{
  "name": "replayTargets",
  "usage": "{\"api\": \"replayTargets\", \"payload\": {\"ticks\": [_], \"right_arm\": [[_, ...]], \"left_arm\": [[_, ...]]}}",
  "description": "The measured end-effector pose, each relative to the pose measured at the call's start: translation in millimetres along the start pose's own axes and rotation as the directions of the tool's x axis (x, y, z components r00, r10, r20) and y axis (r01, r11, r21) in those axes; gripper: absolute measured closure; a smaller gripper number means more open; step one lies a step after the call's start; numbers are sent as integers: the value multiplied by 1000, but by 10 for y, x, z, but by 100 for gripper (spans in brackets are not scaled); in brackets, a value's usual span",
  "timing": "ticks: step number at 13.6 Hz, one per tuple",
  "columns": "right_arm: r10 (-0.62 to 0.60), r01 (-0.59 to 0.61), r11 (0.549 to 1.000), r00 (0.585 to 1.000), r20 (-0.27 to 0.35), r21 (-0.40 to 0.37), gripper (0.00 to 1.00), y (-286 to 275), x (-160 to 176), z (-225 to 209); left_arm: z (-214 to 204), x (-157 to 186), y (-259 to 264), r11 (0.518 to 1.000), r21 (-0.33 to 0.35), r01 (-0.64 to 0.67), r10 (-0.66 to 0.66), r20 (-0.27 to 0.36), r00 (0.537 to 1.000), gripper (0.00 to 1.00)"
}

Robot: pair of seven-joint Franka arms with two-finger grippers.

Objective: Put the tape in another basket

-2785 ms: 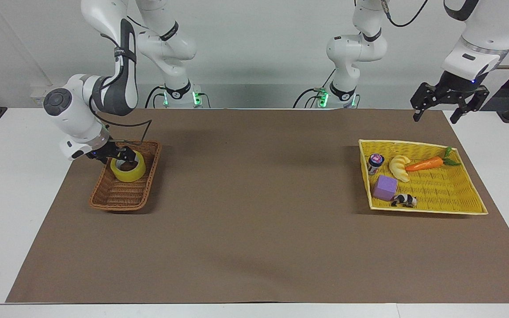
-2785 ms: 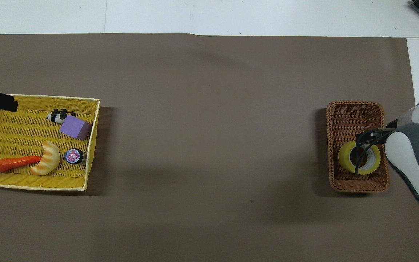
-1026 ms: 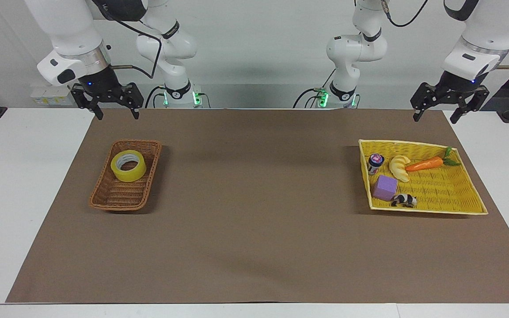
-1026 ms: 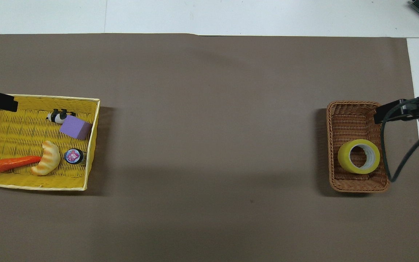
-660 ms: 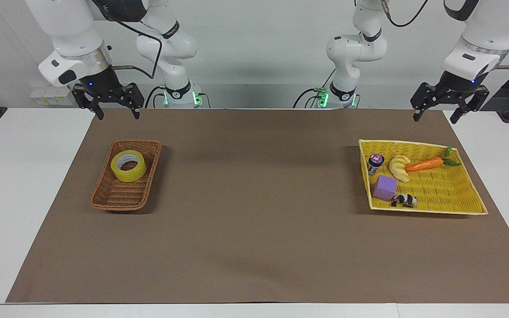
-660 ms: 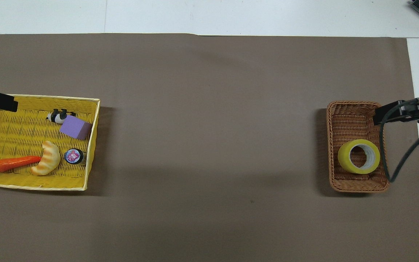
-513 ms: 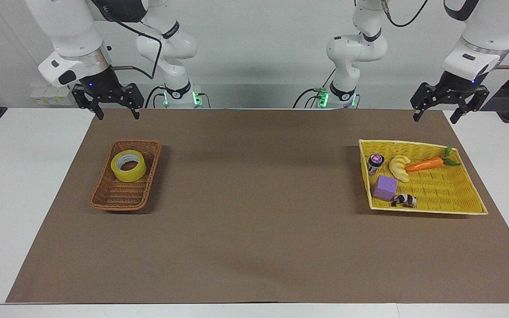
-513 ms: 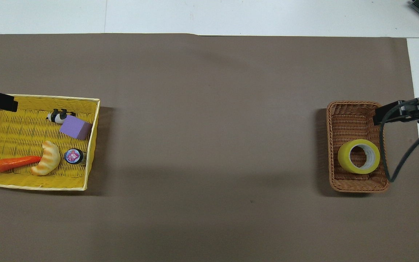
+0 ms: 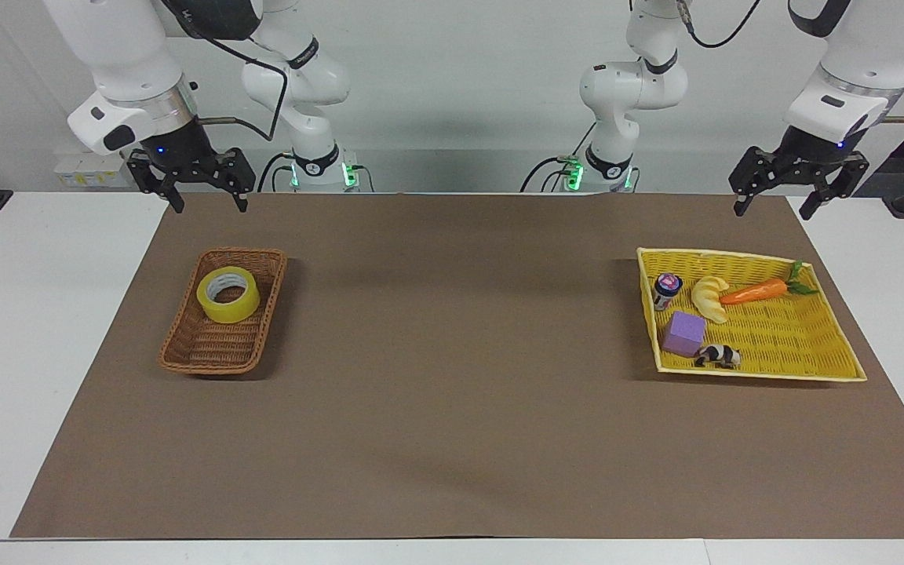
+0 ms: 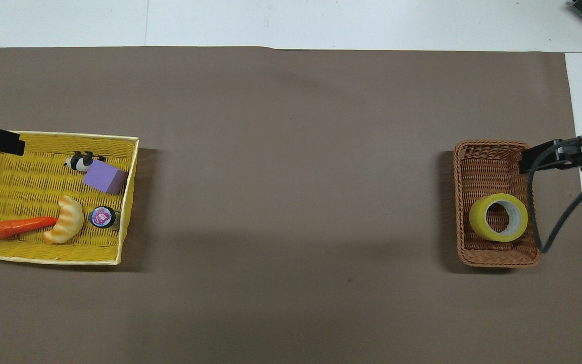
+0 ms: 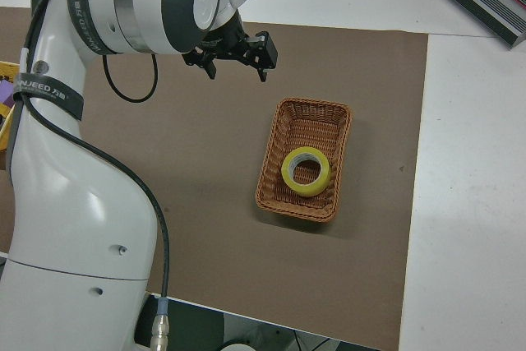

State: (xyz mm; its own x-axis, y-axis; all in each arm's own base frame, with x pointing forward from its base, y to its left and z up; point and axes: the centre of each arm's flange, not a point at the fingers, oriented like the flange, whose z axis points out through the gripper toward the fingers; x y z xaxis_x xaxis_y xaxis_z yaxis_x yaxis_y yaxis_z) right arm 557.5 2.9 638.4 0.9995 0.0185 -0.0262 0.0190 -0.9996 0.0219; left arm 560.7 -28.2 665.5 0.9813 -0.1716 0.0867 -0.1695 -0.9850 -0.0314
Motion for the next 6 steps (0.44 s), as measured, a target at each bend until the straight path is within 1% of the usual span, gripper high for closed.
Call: {"api": "replayTargets", "payload": {"ticks": [6], "right_arm": [[21, -21, 1000, 1000, 0, 0, 0, 117, -2, 5]], "left_arm": [[0, 0, 0, 1000, 0, 0, 0, 0, 1000, 0]]}}
